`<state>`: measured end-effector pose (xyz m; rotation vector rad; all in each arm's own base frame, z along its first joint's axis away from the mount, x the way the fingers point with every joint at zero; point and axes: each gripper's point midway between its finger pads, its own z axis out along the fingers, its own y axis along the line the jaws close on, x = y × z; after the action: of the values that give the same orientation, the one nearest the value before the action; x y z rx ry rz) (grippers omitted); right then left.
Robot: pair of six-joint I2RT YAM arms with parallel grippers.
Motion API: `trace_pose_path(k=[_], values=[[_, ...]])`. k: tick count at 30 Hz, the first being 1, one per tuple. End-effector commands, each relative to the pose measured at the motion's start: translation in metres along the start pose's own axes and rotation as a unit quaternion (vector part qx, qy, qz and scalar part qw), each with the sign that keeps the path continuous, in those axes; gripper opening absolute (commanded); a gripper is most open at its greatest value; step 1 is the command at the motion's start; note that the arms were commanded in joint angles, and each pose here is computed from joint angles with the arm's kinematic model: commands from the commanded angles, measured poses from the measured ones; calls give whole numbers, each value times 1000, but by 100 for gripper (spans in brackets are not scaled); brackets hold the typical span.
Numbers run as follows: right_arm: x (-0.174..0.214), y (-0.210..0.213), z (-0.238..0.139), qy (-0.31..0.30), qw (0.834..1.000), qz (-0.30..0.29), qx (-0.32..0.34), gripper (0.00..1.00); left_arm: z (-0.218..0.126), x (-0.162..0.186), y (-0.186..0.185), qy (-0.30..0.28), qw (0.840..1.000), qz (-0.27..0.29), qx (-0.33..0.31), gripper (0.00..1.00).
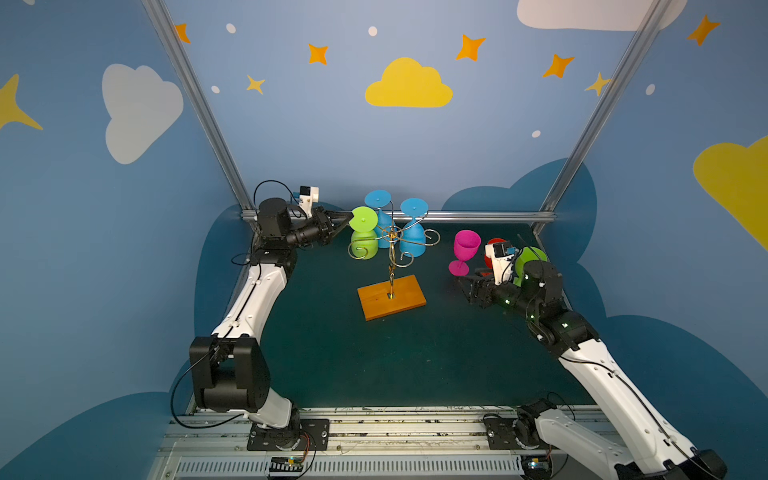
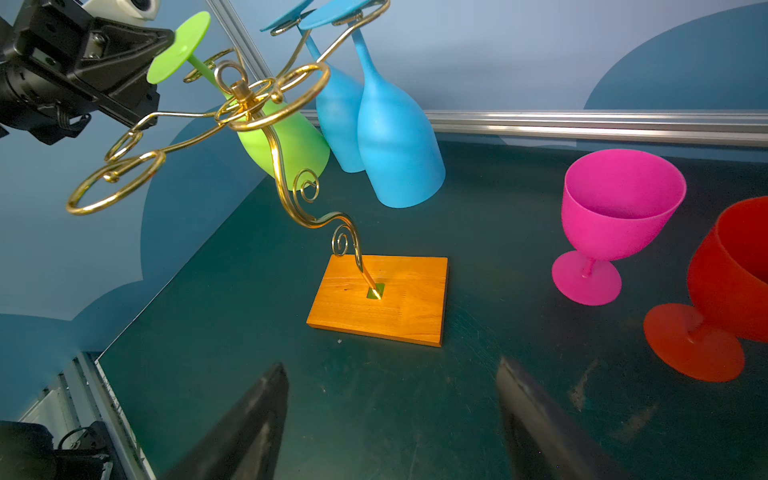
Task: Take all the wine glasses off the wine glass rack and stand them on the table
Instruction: 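Lift the lime-green glass up off the rack with the left gripper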
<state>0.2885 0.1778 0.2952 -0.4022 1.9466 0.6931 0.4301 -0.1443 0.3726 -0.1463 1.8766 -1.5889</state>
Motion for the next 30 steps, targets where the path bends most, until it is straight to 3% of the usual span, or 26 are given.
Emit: trace_pose_path(k=[1, 17, 30], values=[[-9, 4, -5, -14, 1000, -8, -3, 78, -8, 4, -8, 1, 1000, 20, 5, 3], [-7, 4, -9, -17, 1000, -6, 0, 78, -61, 3, 3, -50, 998, 16, -25, 3], [-17, 9, -16, -32, 999, -10, -5, 78, -141, -67, -36, -172, 984, 53, -15, 3]])
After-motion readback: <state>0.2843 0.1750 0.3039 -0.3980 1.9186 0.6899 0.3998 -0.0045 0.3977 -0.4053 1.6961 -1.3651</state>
